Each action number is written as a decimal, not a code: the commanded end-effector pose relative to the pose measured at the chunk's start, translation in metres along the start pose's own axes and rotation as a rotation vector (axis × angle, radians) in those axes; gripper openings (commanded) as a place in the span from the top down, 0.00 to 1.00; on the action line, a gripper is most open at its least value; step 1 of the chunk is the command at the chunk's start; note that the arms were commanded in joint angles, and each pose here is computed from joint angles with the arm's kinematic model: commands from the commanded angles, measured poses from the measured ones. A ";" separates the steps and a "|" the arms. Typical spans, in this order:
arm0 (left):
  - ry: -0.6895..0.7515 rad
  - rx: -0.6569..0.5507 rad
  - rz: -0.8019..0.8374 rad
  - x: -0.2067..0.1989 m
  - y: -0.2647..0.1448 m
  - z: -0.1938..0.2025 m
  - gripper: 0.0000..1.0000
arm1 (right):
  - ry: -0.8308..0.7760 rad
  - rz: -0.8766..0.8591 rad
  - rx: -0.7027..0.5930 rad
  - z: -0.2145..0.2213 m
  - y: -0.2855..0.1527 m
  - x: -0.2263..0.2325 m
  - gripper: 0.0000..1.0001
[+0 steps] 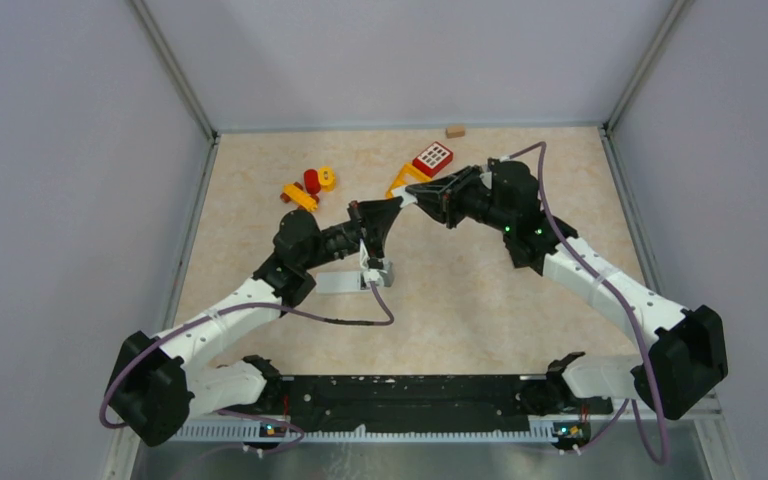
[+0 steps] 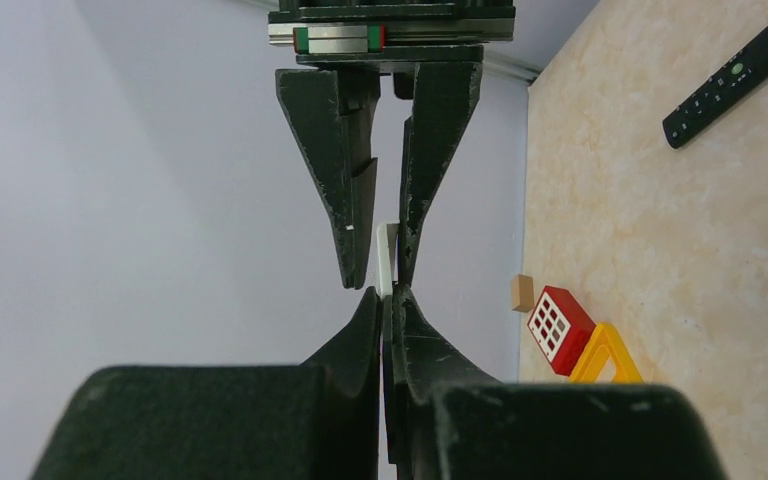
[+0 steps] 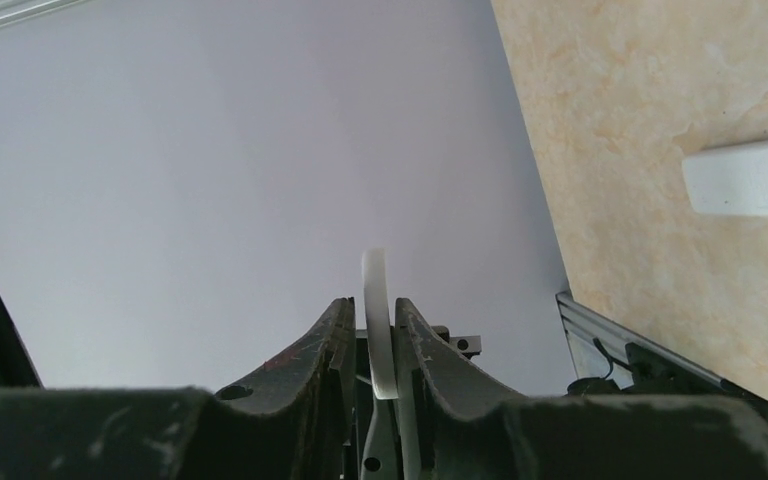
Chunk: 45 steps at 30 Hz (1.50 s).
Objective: Load the batteries into the remote control
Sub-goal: Adjust the battery cover.
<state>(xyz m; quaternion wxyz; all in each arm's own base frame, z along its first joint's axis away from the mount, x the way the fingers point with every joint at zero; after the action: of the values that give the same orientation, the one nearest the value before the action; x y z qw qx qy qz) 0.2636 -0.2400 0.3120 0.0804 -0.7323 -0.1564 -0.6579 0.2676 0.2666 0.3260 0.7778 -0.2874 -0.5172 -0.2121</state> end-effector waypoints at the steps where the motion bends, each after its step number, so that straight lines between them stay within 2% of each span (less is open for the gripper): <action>1: 0.023 -0.026 0.000 0.003 0.000 -0.006 1.00 | -0.016 -0.078 0.050 0.008 -0.009 0.016 0.82; 5: -0.008 -0.033 0.005 0.002 0.000 -0.008 1.00 | -0.033 -0.099 0.066 0.010 -0.009 0.019 1.00; 7: -0.034 -0.029 0.002 0.003 -0.001 -0.009 0.93 | -0.055 -0.104 0.062 0.009 -0.008 0.020 1.00; 9: -0.125 -0.019 -0.023 0.006 -0.002 -0.009 0.75 | -0.085 -0.118 0.050 0.008 -0.009 0.021 1.00; 12: -0.348 -0.004 -0.065 0.011 -0.005 -0.013 0.33 | -0.143 -0.152 0.007 0.005 -0.013 0.024 1.00; 13: -0.481 0.013 -0.086 0.010 -0.007 -0.014 0.15 | -0.160 -0.165 -0.013 0.004 -0.016 0.025 1.00; 14: -0.596 0.021 -0.108 0.010 -0.007 -0.015 0.03 | -0.175 -0.175 -0.031 0.003 -0.018 0.026 1.00; 15: -0.717 0.038 -0.137 0.009 -0.008 -0.016 0.01 | -0.191 -0.185 -0.050 0.001 -0.021 0.026 1.00; 19: -1.263 0.150 -0.311 0.012 -0.015 -0.015 0.01 | -0.241 -0.226 -0.085 -0.002 -0.028 0.025 1.00; 24: -1.782 0.160 -0.396 0.030 -0.016 -0.032 0.01 | -0.309 -0.327 -0.079 0.001 -0.035 0.029 1.00; 30: -2.237 -0.088 -0.241 0.052 -0.007 -0.058 0.02 | -0.392 -0.506 -0.047 0.013 -0.056 0.046 1.00; 31: -2.308 -0.132 -0.213 0.054 -0.005 -0.058 0.05 | -0.401 -0.530 -0.043 0.016 -0.060 0.050 1.00; 33: -2.415 -0.258 -0.149 0.062 0.000 -0.060 0.16 | -0.403 -0.579 -0.027 0.021 -0.068 0.055 1.00; 38: -2.498 -0.493 -0.052 0.073 0.008 -0.060 0.31 | -0.367 -0.574 0.008 0.025 -0.072 0.055 1.00; 42: -2.485 -0.598 -0.033 0.083 0.009 -0.062 0.42 | -0.342 -0.544 0.030 0.025 -0.069 0.049 1.00; 45: -2.473 -0.601 -0.044 0.087 0.007 -0.063 0.48 | -0.336 -0.537 0.021 0.023 -0.068 0.047 1.00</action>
<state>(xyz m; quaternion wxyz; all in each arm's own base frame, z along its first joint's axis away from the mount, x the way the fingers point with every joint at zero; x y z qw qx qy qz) 0.2378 -0.2696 0.3579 -0.2475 -0.8259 -0.0620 0.5027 0.2305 0.2330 0.3839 0.6071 -0.1815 -0.6930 -0.3438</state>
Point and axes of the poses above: each gripper's point midway between its finger pads, its own y axis out along the fingers, its own x axis along the line the jaws close on, z = x × y, the point moved 5 cm from there along -y, back along the fingers, and after that the axes turned 8 degrees about y, right-handed, at the moved point
